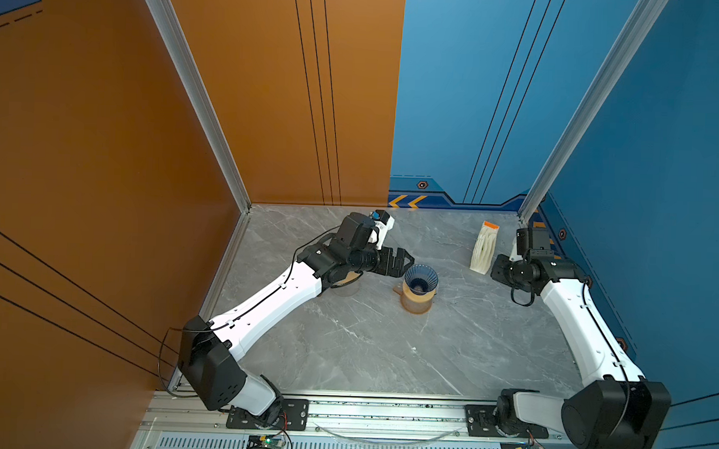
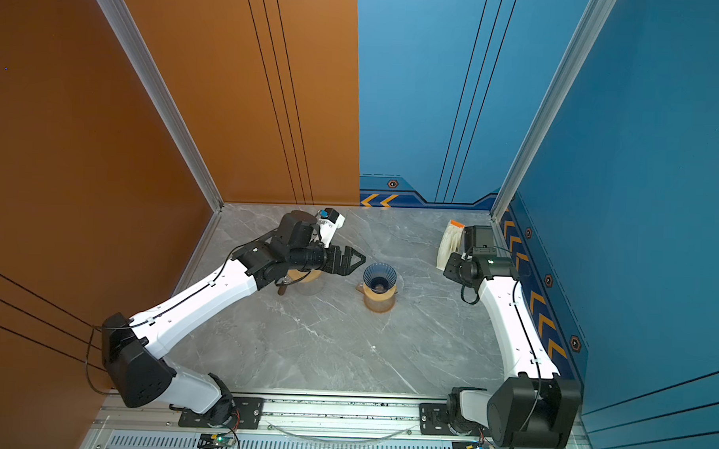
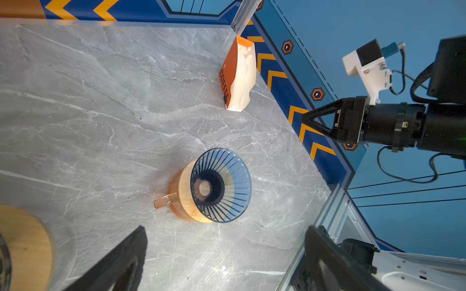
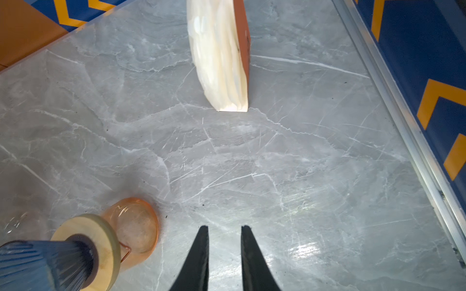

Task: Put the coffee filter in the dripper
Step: 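Open both grippers and draw them back away from the cone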

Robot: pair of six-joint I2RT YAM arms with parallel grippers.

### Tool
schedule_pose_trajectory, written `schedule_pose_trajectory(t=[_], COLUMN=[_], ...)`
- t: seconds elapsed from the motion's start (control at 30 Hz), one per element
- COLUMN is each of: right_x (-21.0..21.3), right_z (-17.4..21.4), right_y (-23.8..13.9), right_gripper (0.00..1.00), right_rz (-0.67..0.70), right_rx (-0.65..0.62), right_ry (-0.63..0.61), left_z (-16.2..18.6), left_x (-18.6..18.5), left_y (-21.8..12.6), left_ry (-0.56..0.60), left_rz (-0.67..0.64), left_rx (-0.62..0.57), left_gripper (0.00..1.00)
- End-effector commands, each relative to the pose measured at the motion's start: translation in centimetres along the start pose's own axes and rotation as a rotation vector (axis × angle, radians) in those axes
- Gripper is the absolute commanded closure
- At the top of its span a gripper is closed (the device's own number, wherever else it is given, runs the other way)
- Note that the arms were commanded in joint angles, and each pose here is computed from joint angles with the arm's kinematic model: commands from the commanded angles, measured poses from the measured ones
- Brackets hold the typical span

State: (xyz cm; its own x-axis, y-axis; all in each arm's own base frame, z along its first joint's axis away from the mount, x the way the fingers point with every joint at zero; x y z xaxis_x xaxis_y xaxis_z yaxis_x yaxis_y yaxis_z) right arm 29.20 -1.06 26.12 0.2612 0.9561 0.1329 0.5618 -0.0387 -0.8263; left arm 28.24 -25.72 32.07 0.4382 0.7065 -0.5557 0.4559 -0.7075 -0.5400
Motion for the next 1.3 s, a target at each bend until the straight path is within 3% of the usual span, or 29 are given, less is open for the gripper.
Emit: schedule_pose_trajectory(t=[0.0, 0.53, 1.27], right_x=[-0.4, -0.5, -1.7], right_z=[-0.8, -4.7, -7.5], right_y=[2.0, 10.6, 16.4], right_gripper=[0.81, 0.88, 0.90], right_rz=[-0.037, -0.001, 0.056], right_rx=[-0.008, 0.064, 0.091], right_ry=[0.051, 0.093, 0.157], left_z=[-0.3, 0.1, -0.3], left_x=[-0.1, 1.0, 1.8], left_y=[-0.8, 1.1, 3.2], left_ry=[0.044, 0.063, 0.030], left_rz=[0.001, -0.040, -0.050], left_rx=[-0.038, -0.030, 0.018], left_gripper=[0.02, 0.02, 0.02])
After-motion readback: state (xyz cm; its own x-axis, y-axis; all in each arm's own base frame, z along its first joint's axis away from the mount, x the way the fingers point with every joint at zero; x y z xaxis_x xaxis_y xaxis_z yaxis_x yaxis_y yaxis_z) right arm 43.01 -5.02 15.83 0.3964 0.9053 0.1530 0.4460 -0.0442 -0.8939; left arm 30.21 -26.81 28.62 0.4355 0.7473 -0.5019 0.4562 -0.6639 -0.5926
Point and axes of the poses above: each gripper's point midway between its finger pads, its own y axis out along the fingers, its own x axis along the line the jaws close on, z = x × y, the point moved 8 cm from there along -y, back along the fingers, and after that the axes turned 6 degrees about -y, right-handed, at the moved point
